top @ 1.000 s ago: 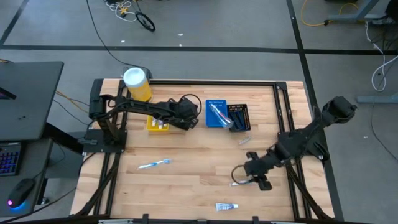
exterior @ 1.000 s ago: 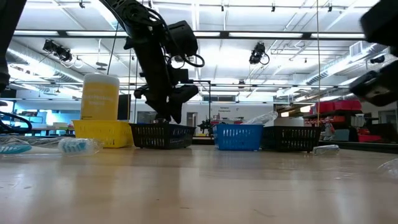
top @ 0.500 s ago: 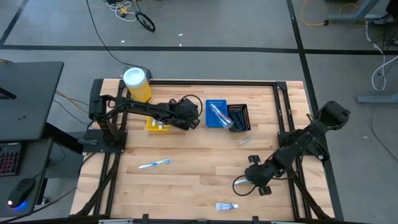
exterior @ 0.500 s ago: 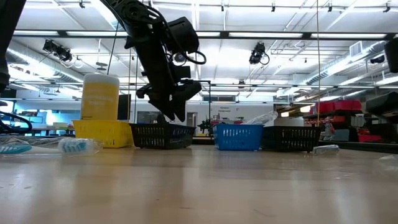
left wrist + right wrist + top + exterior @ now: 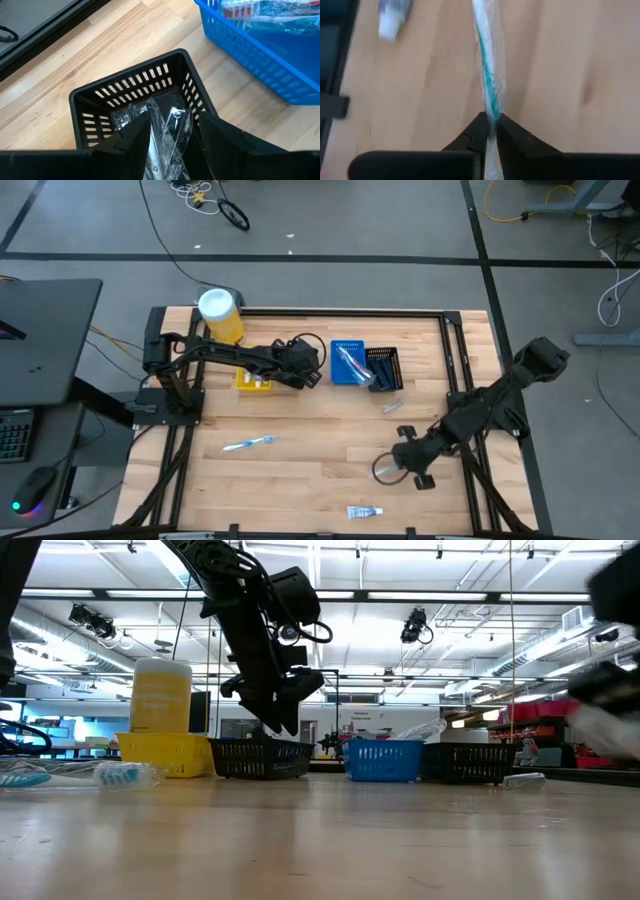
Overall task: Pick & Place Travel size toiletries
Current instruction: Put the green toothbrush into the blue bin, then put the white toothpaste into the yellow bin
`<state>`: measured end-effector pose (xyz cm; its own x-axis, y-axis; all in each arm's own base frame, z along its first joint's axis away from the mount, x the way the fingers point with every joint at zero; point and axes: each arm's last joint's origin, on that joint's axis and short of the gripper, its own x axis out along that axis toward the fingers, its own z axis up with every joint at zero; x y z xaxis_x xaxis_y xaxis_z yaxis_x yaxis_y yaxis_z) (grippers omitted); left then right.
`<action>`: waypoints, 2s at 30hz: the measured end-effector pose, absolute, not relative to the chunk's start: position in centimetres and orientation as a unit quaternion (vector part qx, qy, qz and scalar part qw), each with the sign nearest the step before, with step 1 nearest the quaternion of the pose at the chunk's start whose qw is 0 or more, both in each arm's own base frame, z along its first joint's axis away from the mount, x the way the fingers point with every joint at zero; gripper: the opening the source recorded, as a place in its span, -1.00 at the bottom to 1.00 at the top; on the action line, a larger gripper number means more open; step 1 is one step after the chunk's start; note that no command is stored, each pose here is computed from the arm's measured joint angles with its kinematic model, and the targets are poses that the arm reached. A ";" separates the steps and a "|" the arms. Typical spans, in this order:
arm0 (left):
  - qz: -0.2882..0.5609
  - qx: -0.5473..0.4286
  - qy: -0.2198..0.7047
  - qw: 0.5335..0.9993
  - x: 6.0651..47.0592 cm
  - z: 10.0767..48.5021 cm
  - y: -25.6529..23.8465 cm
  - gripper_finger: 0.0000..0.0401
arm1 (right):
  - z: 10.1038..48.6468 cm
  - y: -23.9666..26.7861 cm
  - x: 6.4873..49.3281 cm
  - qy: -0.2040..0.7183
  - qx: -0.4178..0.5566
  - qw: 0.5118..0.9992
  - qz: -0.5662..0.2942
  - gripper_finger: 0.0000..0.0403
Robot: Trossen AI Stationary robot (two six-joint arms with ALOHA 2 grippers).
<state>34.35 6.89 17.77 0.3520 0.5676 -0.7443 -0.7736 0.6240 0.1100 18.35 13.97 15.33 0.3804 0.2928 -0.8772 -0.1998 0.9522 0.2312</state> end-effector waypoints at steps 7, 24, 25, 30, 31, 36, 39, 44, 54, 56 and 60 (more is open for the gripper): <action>0.410 -0.132 0.383 0.817 34.5 17.9 6.8 -0.11 | 19.8 10.2 19.7 0.411 0.029 0.910 0.044 -0.83; 0.402 -0.107 0.386 0.823 34.7 18.0 6.8 -0.11 | 24.1 -4.3 23.8 0.283 0.320 0.882 -0.198 -0.83; 0.401 -0.103 0.385 0.825 34.7 18.0 6.9 -0.11 | 24.0 -4.8 24.2 0.301 0.322 0.873 -0.207 -0.83; 0.396 -0.102 0.347 0.844 35.4 18.5 7.1 -0.11 | 22.6 -7.7 26.8 0.384 0.293 0.844 -0.234 -0.83; 0.393 -0.103 0.340 0.848 35.5 18.7 7.1 -0.11 | 22.2 -8.3 27.3 0.398 0.293 0.838 -0.230 -0.83; 0.383 -0.094 0.347 0.851 35.6 18.7 7.1 -0.11 | 20.4 -10.4 28.7 0.455 0.313 0.807 -0.209 -0.83; 0.381 -0.088 0.356 0.849 35.5 18.6 7.1 -0.11 | 19.9 -11.3 29.0 0.467 0.329 0.795 -0.205 -0.83; 0.381 -0.088 0.356 0.848 35.4 18.6 7.1 -0.11 | 20.0 -12.2 28.9 0.466 0.313 0.803 -0.201 -0.77; 0.381 -0.088 0.356 0.849 35.5 18.6 7.1 -0.11 | 20.1 -12.5 28.9 0.461 0.306 0.809 -0.200 -0.51; 0.381 -0.088 0.356 0.849 35.5 18.6 7.1 -0.11 | 20.5 -12.6 28.9 0.461 0.306 0.808 -0.200 -0.48; 0.379 -0.082 0.359 0.849 35.5 18.6 7.1 -0.11 | 22.7 -12.8 29.4 0.455 0.304 0.813 -0.199 -0.47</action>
<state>35.45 7.09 18.56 0.4557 0.5840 -0.6718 -0.7018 0.7000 0.1324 29.35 -12.76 22.68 0.5067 -0.0471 -0.8608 0.5999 0.7364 0.3128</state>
